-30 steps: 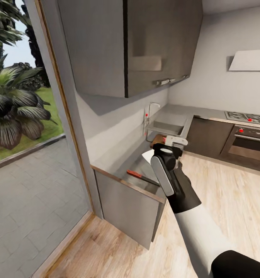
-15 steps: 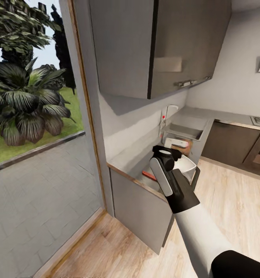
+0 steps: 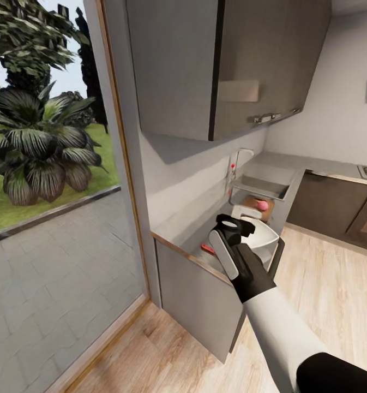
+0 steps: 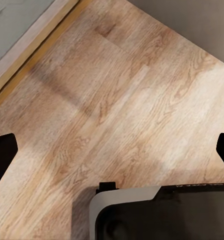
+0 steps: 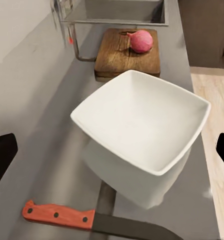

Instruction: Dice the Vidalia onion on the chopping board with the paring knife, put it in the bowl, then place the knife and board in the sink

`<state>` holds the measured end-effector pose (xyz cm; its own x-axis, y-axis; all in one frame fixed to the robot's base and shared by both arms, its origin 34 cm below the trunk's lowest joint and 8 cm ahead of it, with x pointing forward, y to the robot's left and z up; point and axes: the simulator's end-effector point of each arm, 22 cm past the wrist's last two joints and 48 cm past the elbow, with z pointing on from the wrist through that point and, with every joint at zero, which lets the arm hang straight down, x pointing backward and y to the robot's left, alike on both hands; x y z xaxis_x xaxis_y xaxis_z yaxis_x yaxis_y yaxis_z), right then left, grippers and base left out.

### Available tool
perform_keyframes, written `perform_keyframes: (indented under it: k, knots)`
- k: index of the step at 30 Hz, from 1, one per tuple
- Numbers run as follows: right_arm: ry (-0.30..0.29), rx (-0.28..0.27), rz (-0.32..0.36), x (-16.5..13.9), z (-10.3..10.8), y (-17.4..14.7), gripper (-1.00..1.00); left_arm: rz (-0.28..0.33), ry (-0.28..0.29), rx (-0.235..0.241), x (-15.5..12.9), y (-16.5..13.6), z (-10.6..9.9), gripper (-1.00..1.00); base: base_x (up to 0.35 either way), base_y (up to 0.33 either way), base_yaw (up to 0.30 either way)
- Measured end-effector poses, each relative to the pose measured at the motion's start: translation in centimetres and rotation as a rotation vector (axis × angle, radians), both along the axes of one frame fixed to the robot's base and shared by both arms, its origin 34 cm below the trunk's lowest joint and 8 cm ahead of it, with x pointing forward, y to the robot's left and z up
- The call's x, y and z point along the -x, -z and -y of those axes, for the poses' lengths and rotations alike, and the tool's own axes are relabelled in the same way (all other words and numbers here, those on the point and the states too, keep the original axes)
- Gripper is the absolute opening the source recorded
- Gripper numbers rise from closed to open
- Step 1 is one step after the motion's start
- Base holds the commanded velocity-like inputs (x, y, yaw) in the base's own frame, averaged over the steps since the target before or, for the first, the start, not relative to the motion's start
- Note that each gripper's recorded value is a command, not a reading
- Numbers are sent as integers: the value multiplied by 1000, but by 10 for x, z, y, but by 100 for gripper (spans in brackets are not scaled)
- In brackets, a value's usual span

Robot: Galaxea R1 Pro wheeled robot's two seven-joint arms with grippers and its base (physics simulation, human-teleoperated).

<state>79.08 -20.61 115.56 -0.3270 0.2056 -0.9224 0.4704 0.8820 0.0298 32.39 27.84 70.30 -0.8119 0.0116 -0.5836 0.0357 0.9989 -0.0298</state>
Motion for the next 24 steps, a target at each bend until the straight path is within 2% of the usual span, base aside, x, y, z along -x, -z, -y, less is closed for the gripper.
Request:
perform_keyframes:
  k: [5,7,12,13,14,19,24]
  knots:
    - [82,2,-5,5,15,15,100,-1,0,1,0,0,0,100,2,-2,0]
    - [91,-2,-10,6,16,17,100,-1,0,0,1,0,0,100,0,0,0]
    - [97,-94,-59,11,8,36,100,-2,0,1,1,0,0,100,0,0,0]
    - [124,-128,-74,15,9,41,100,-2,0,1,1,1,0,100,0,0,0]
    - [147,-140,-75,18,11,43,100,-2,0,1,1,0,0,100,0,0,0]
    - [248,-151,-77,30,25,46,100,-3,0,0,1,1,0,100,0,0,0]
    - [277,-179,-101,36,25,54,100,-2,0,1,1,1,0,100,0,0,0]
